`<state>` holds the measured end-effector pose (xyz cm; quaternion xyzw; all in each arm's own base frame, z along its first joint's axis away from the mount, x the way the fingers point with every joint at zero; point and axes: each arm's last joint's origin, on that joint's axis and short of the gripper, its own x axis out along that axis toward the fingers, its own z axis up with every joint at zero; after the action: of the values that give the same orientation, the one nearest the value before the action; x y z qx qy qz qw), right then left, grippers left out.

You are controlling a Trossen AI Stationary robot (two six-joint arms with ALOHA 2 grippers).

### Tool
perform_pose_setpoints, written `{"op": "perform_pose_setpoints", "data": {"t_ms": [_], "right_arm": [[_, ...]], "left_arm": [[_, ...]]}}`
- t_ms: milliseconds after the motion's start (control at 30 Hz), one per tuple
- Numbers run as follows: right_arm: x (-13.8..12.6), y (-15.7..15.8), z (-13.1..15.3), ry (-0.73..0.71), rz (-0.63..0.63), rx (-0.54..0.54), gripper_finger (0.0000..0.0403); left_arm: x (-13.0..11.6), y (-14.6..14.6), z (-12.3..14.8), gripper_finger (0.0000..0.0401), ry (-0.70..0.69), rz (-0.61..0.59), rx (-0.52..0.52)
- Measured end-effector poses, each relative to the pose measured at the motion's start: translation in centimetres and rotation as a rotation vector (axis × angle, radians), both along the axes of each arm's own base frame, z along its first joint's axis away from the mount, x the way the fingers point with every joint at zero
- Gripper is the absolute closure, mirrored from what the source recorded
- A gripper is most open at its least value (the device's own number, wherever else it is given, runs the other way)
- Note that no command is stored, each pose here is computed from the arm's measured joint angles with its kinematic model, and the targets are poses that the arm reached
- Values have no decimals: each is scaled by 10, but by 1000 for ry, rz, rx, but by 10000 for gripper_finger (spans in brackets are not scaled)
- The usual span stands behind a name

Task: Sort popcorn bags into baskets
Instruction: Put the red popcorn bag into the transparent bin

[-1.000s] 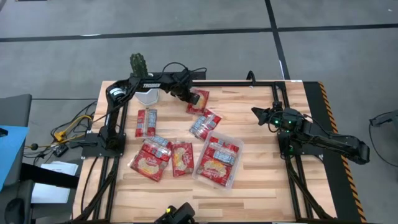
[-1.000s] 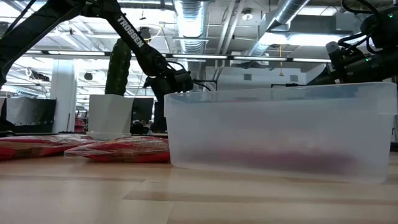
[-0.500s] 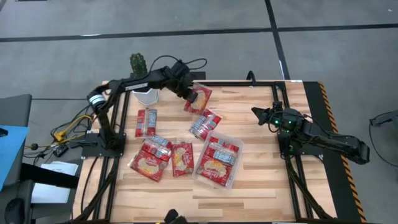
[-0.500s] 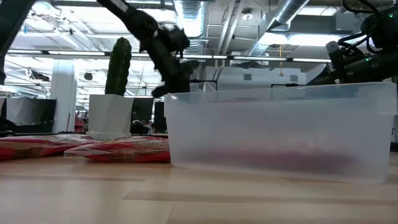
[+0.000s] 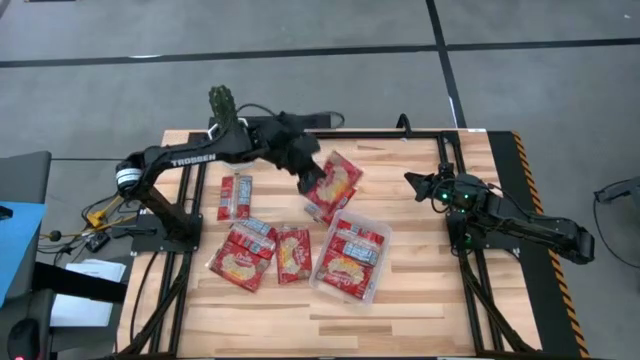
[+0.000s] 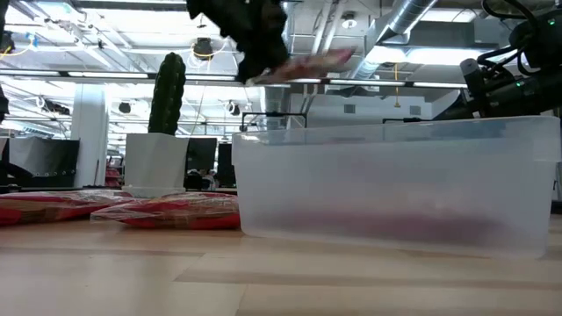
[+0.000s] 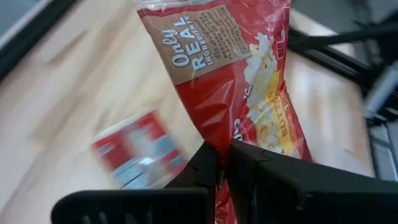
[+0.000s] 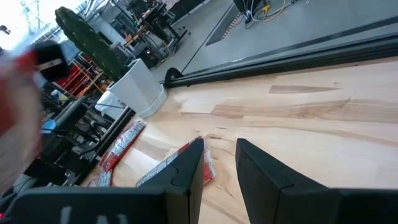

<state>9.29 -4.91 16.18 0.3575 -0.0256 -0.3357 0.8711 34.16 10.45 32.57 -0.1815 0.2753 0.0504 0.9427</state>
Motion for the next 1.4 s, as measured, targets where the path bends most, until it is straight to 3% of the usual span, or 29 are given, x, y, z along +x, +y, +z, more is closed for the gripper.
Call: {"op": "perform_pose_setpoints", "data": {"t_ms": [300, 633, 933, 1167, 1400], "right_arm": [[0, 0, -1, 10, 0, 5, 285], [-1, 0, -2, 23, 2, 13, 285], [-1, 0, -2, 27, 2, 12, 285], [0, 1, -3, 32, 17, 18, 285], [1, 1, -5, 52, 36, 24, 285]], "left_arm": [[17, -63, 7, 401, -92, -235, 92], [24, -114, 4, 401, -104, -374, 231], [29, -133, -6, 401, -85, -463, 354], [53, -136, -32, 398, -55, -506, 342], [81, -145, -39, 397, -64, -621, 378]]}}
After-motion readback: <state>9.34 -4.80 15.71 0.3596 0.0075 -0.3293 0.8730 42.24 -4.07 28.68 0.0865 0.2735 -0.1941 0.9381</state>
